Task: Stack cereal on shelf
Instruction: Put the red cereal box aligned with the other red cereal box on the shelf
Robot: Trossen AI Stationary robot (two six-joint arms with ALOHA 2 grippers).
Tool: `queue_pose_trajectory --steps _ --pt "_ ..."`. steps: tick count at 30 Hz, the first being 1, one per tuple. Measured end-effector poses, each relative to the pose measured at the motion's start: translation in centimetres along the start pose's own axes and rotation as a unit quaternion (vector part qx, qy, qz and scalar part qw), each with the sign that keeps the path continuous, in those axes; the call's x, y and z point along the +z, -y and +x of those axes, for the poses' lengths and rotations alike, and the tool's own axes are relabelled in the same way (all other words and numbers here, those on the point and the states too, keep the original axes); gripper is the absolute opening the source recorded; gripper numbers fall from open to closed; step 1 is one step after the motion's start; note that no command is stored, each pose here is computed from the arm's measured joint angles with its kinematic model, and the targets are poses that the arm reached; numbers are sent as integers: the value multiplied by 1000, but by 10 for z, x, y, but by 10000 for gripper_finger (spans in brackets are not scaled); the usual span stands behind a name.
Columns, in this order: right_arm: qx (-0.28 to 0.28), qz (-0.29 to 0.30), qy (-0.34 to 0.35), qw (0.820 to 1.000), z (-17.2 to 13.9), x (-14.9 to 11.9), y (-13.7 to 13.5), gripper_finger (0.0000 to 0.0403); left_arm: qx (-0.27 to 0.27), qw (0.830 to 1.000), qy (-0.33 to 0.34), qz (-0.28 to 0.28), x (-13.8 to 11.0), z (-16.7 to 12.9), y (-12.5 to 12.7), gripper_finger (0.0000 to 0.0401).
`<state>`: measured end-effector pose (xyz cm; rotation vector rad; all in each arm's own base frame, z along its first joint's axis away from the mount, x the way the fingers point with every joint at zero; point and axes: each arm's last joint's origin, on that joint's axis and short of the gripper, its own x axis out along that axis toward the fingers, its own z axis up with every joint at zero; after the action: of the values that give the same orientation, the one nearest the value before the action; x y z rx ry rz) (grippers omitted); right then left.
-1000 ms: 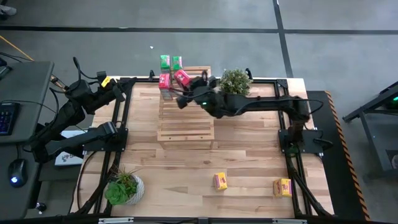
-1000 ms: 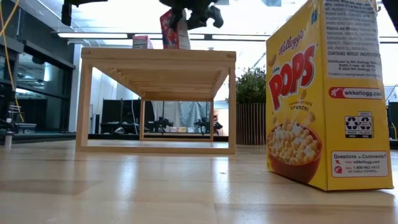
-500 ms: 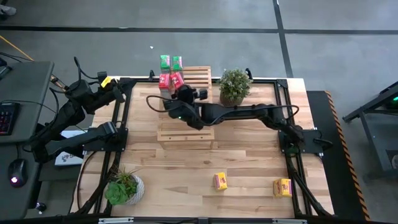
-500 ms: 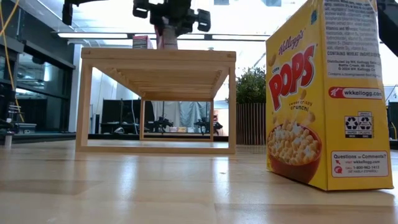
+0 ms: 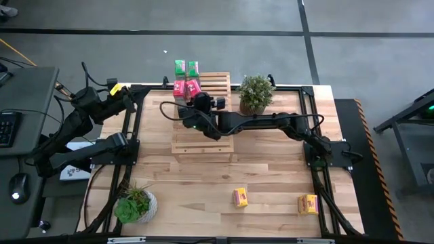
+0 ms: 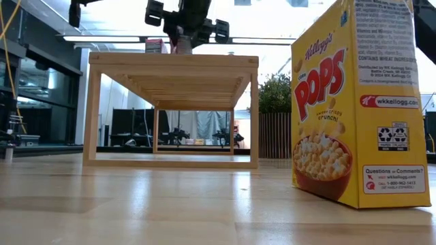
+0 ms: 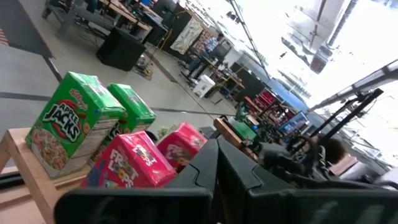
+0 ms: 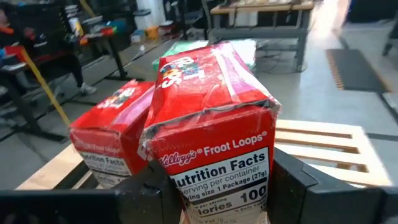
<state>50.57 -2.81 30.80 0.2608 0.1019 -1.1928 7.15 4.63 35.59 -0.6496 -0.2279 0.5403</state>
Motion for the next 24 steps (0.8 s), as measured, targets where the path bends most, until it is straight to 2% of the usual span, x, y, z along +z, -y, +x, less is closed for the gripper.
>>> queue_pose_trajectory --steps 5,12,20,24 --pt "23 10 -26 999 10 1 3 161 -9 1000 -7 0 0 0 0 0" --pt "-4 29 -51 998 21 -4 14 161 -10 1000 -8 0 0 0 1 0" --pt "8 49 -72 996 27 -4 17 161 -10 1000 -8 0 0 0 1 0" --pt "10 41 -74 996 27 -4 17 161 -10 1000 -8 0 0 0 1 0"
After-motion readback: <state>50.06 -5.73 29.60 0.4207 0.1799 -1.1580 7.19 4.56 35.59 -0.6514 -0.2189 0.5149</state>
